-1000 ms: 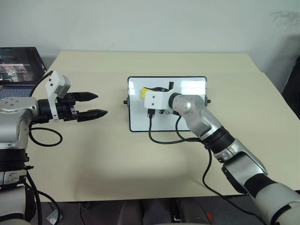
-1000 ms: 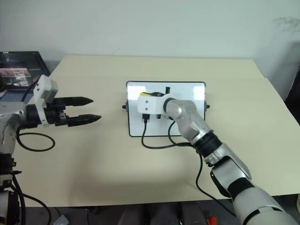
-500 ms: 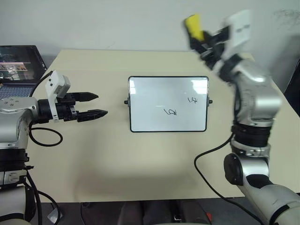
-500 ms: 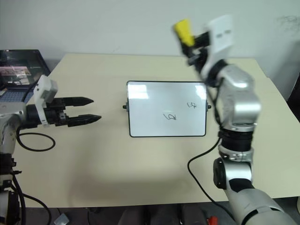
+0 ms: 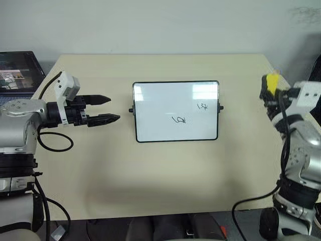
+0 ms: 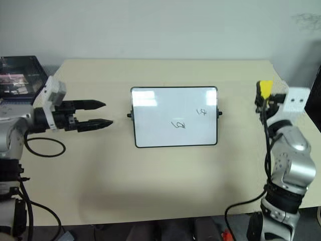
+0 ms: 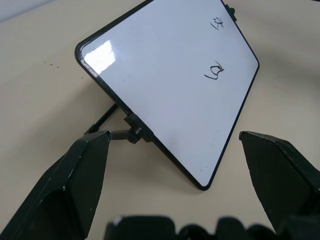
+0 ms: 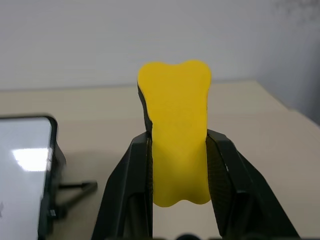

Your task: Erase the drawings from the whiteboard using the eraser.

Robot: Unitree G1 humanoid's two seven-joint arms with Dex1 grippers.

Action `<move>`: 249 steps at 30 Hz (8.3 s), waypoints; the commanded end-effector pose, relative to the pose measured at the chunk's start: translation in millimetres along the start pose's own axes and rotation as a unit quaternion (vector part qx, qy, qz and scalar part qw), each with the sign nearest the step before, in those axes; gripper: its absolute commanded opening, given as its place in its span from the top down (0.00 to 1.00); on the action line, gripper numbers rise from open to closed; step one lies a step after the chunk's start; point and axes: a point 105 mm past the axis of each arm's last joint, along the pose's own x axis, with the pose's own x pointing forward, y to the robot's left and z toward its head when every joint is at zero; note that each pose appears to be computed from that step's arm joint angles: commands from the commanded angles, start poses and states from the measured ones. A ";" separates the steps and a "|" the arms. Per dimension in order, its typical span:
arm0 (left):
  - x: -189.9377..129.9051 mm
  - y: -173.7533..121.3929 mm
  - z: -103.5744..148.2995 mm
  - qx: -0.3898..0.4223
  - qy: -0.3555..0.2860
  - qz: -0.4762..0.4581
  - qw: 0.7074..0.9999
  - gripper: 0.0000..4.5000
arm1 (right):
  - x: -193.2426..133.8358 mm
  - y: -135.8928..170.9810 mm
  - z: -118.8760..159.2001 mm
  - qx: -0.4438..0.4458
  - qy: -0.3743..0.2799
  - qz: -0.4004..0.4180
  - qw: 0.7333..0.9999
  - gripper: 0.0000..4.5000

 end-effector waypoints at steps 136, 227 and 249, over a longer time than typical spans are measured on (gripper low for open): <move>-26.1 -0.9 22.1 0.012 -0.027 0.030 0.999 0.00 | 7.8 202.8 -94.5 -0.518 0.078 0.471 0.710 0.76; -21.6 1.1 19.9 0.020 -0.025 0.014 0.999 0.00 | 36.4 137.7 -2.9 -0.217 -0.036 0.197 0.955 0.76; -21.8 0.8 19.4 0.016 -0.023 0.019 0.999 0.00 | 48.3 137.1 -33.8 -0.371 0.065 0.213 0.901 0.76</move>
